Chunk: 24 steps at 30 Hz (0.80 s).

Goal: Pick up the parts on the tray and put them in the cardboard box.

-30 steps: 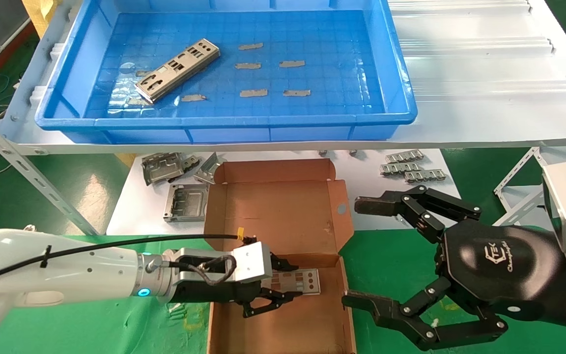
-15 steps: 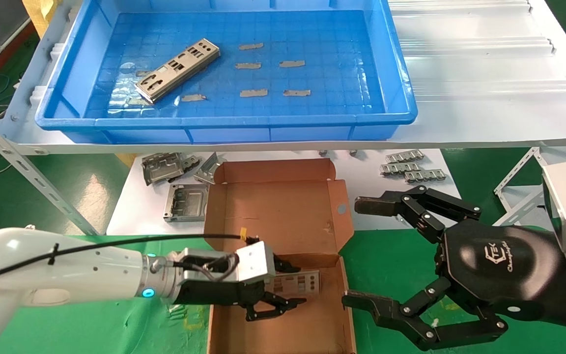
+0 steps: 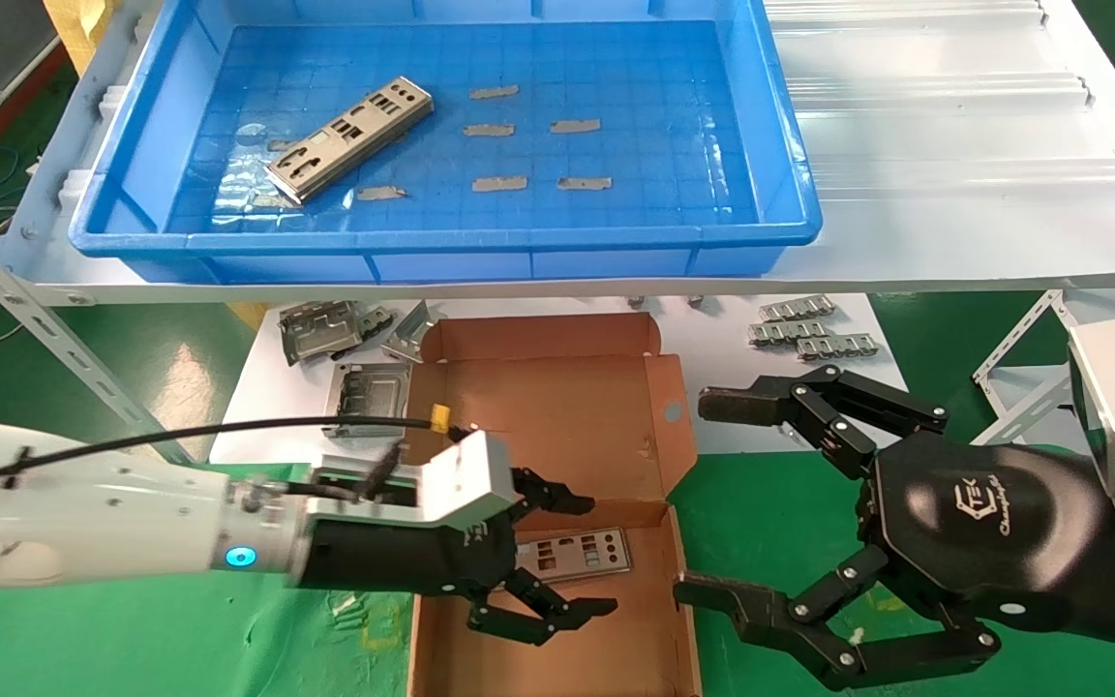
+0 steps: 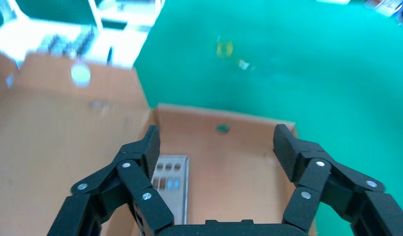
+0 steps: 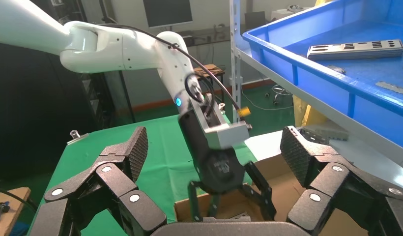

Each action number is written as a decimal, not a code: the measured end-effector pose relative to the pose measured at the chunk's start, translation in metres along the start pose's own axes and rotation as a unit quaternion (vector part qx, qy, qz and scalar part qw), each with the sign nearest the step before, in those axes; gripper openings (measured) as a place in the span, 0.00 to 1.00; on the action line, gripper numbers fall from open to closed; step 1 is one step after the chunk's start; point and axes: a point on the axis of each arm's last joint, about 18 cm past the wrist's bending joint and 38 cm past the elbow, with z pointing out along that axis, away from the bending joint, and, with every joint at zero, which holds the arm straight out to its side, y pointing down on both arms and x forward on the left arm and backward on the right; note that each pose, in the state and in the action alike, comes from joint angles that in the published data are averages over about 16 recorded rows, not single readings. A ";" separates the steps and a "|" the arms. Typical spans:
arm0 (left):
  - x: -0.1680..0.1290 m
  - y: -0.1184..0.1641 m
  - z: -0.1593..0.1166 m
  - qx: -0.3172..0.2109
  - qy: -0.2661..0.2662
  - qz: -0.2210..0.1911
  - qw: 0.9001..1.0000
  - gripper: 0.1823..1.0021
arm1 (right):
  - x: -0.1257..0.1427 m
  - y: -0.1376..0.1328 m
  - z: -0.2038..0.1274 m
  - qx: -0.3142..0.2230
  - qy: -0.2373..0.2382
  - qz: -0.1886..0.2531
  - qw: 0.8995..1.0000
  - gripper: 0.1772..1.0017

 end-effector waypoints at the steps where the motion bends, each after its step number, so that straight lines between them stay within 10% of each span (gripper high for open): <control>1: 0.001 -0.002 -0.002 0.008 0.003 -0.003 1.000 0.72 | 0.000 0.000 0.000 0.000 0.000 0.000 1.000 1.00; 24: 0.013 -0.015 -0.040 0.079 0.007 -0.024 0.997 0.99 | 0.000 0.000 0.000 0.000 0.000 0.000 1.000 1.00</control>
